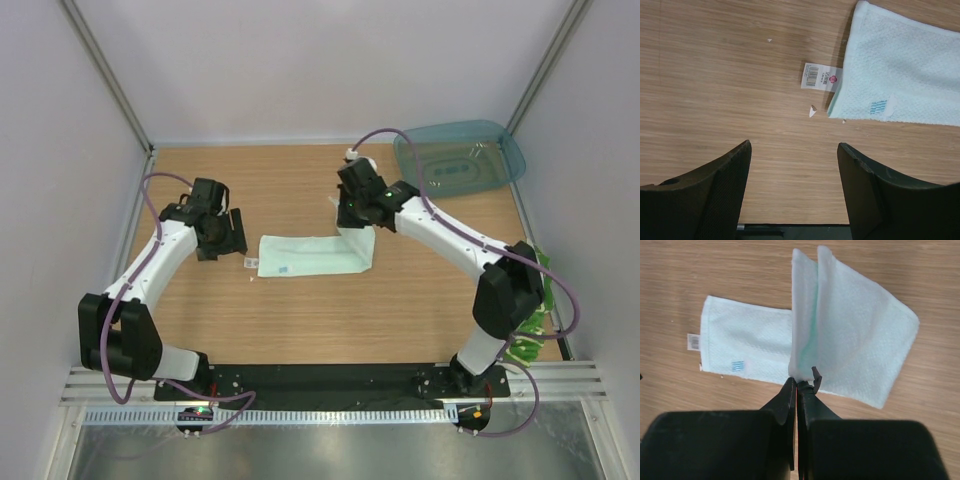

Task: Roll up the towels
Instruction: Fold the towel

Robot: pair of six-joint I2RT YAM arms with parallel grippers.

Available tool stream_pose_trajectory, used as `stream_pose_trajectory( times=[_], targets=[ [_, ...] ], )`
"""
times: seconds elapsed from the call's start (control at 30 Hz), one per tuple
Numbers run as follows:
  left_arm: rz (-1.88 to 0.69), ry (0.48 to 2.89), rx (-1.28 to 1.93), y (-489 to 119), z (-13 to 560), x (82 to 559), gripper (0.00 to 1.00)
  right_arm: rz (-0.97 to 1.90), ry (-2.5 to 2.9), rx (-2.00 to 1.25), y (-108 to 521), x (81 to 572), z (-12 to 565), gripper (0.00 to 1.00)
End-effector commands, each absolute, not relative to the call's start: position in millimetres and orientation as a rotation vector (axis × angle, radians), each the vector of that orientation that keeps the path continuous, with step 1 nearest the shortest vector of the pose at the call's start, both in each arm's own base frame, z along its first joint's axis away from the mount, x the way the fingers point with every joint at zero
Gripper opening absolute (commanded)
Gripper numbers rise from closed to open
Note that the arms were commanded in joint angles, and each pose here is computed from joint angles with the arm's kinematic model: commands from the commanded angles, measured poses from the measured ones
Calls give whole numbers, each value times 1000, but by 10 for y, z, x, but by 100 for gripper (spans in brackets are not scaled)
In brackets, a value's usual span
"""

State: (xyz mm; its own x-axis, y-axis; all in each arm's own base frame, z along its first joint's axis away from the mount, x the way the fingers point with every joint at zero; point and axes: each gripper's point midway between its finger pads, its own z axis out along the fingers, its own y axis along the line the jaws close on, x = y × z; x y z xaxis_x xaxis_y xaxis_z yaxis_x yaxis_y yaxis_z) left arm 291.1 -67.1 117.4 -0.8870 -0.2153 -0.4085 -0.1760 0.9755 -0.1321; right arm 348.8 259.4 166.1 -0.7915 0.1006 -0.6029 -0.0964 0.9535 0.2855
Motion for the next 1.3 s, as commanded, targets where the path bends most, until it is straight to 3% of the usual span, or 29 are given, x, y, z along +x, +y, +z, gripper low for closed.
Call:
stream_pose_trajectory(
  times=[0.0, 0.37, 0.8, 1.13, 1.27],
  targets=[
    [-113, 2641, -273, -640, 1272, 2978, 71, 427, 2411, -45, 2979, 3523, 1840, 1],
    [-98, 2652, -280, -620, 1245, 2969, 71, 520, 2399, -202, 3826, 3389, 1838, 1],
    [-94, 2652, -297, -585, 1238, 2984, 71, 571, 2467, -319, 4333, 3107, 1333, 1],
    [-67, 2659, -304, -548, 1218, 2969, 71, 772, 2510, -396, 4790, 2846, 891, 1],
    [-58, 2663, -306, -533, 1206, 2960, 71, 840, 2543, -399, 4889, 2759, 698, 12]
  ],
)
